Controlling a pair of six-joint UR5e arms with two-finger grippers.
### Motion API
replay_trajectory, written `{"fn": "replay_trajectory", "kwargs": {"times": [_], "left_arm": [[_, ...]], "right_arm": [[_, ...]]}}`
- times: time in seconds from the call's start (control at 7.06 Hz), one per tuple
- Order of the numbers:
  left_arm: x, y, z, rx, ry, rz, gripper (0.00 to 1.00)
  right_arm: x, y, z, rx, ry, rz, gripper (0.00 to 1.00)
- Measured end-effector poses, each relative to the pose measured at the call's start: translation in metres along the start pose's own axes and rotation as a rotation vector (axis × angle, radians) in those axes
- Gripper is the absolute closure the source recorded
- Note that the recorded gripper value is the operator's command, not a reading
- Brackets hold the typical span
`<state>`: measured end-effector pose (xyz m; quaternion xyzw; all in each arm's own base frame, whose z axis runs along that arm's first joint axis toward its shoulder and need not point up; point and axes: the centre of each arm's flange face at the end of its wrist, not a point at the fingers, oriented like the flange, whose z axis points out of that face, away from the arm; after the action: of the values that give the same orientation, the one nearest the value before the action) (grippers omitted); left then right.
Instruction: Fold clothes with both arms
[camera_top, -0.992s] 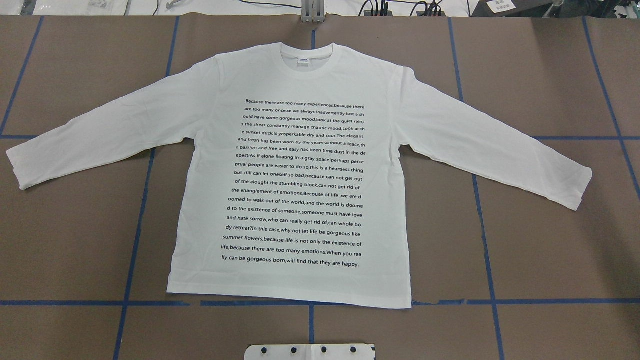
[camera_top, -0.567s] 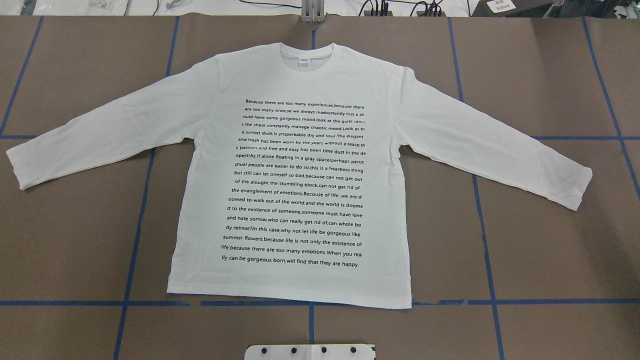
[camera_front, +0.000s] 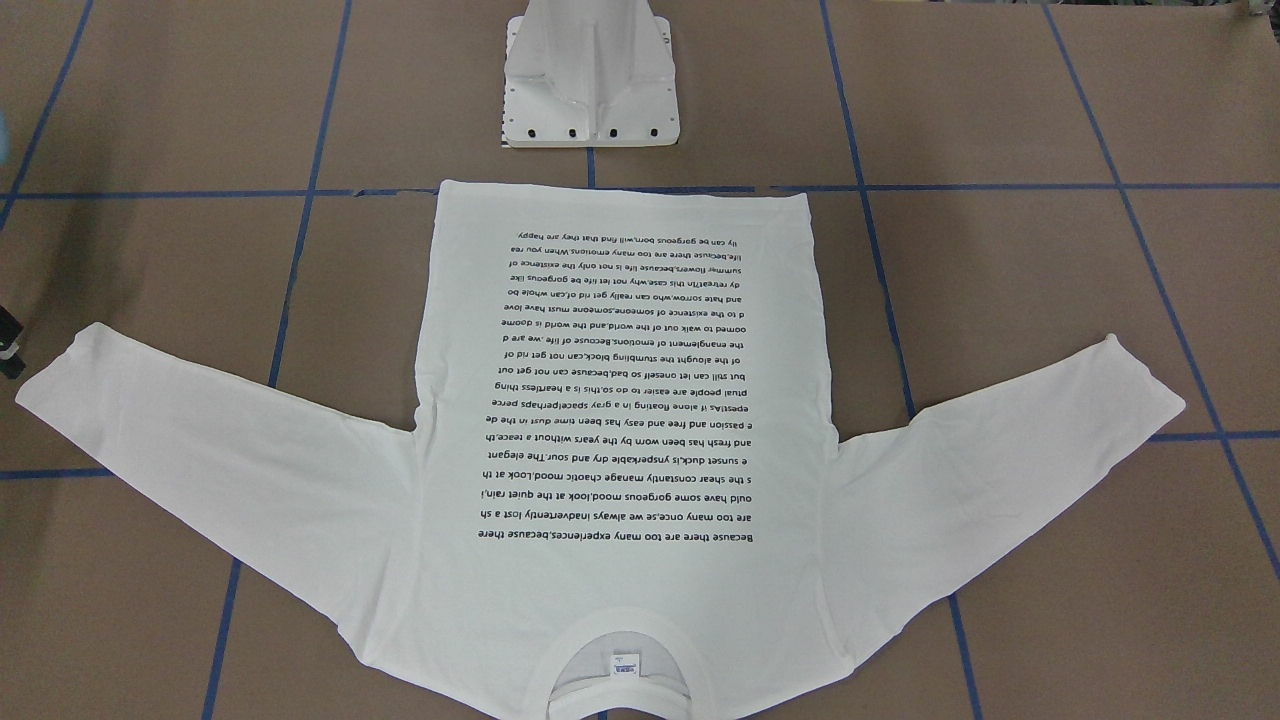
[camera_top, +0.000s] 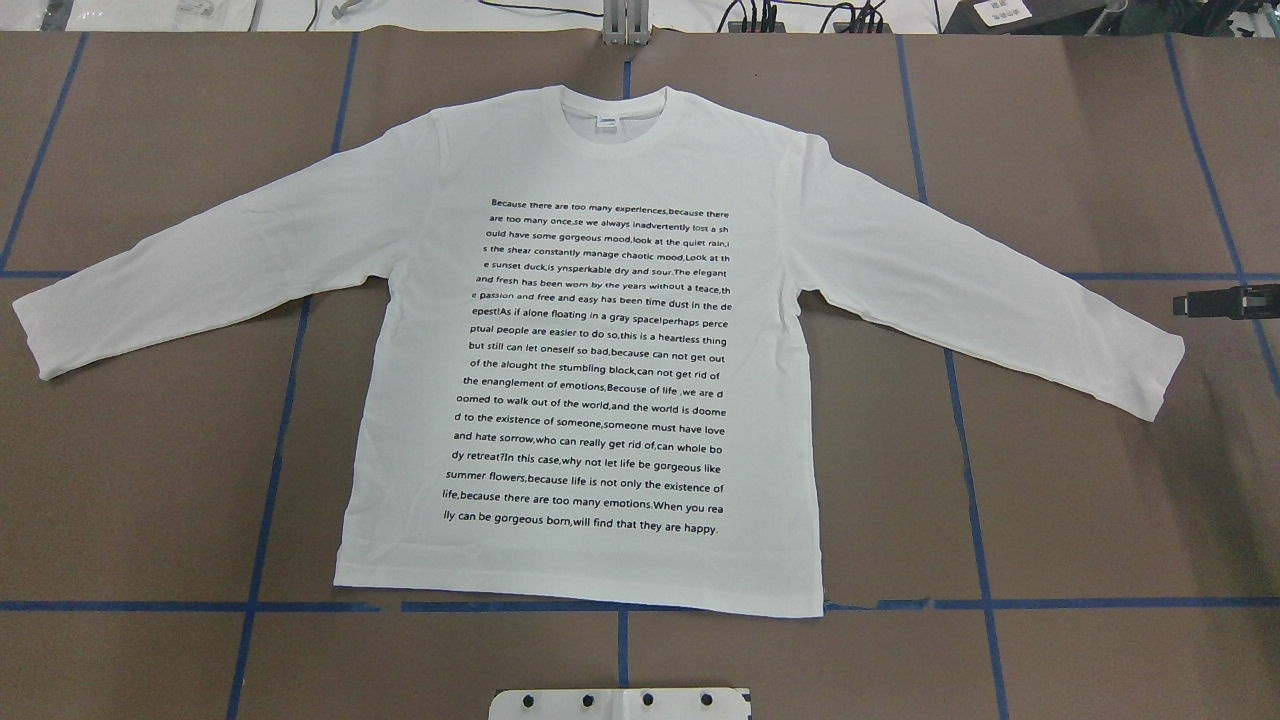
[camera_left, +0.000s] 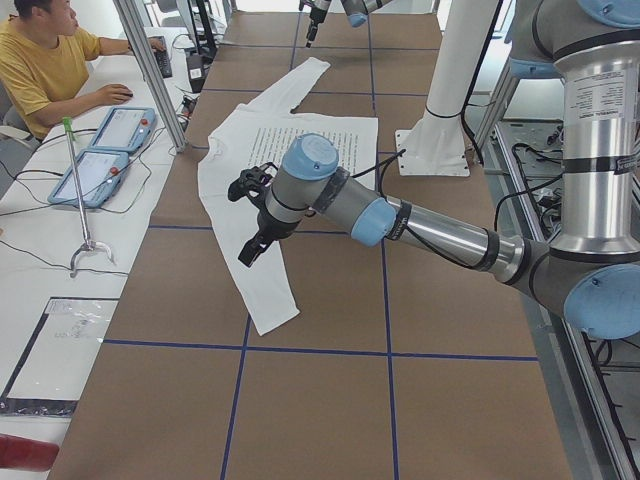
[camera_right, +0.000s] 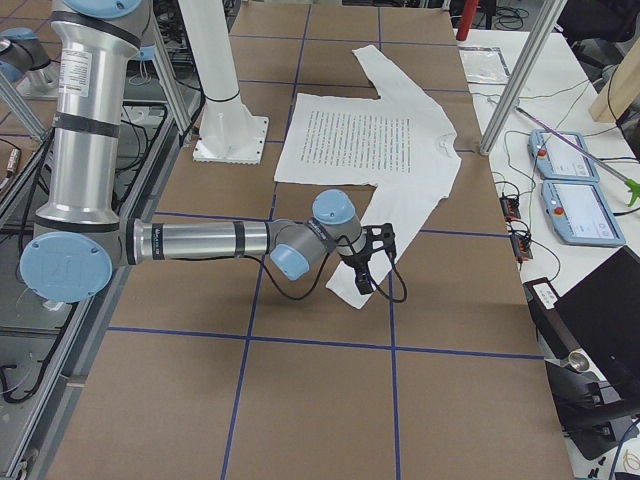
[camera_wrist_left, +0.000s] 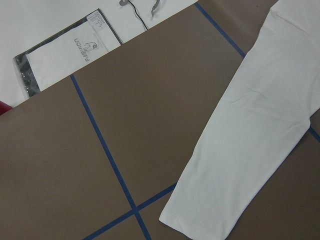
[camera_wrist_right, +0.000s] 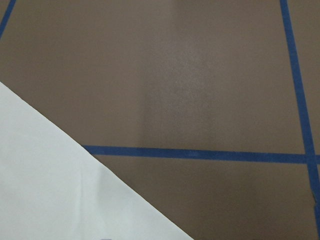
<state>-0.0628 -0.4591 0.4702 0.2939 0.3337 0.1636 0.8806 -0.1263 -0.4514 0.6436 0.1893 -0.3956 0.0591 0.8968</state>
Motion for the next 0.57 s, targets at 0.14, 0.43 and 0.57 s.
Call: {"fn": "replay_trajectory", "kwargs": {"times": [0.14,0.43,0.57], "left_arm": [[0.0,0.0,0.0,0.0,0.0,0.0,0.0],[0.0,0.0,0.0,0.001,0.0,0.001,0.0],[0.0,0.0,0.0,0.001,0.0,0.0,0.0]], "right_arm": [[0.004,0.008,0.012,-0.002,0.008,0.0,0.09],[0.005,0.017,0.026,-0.011,0.027,-0.01,0.12],[0.005,0.02,0.03,-0.015,0.034,-0.013,0.12]]}}
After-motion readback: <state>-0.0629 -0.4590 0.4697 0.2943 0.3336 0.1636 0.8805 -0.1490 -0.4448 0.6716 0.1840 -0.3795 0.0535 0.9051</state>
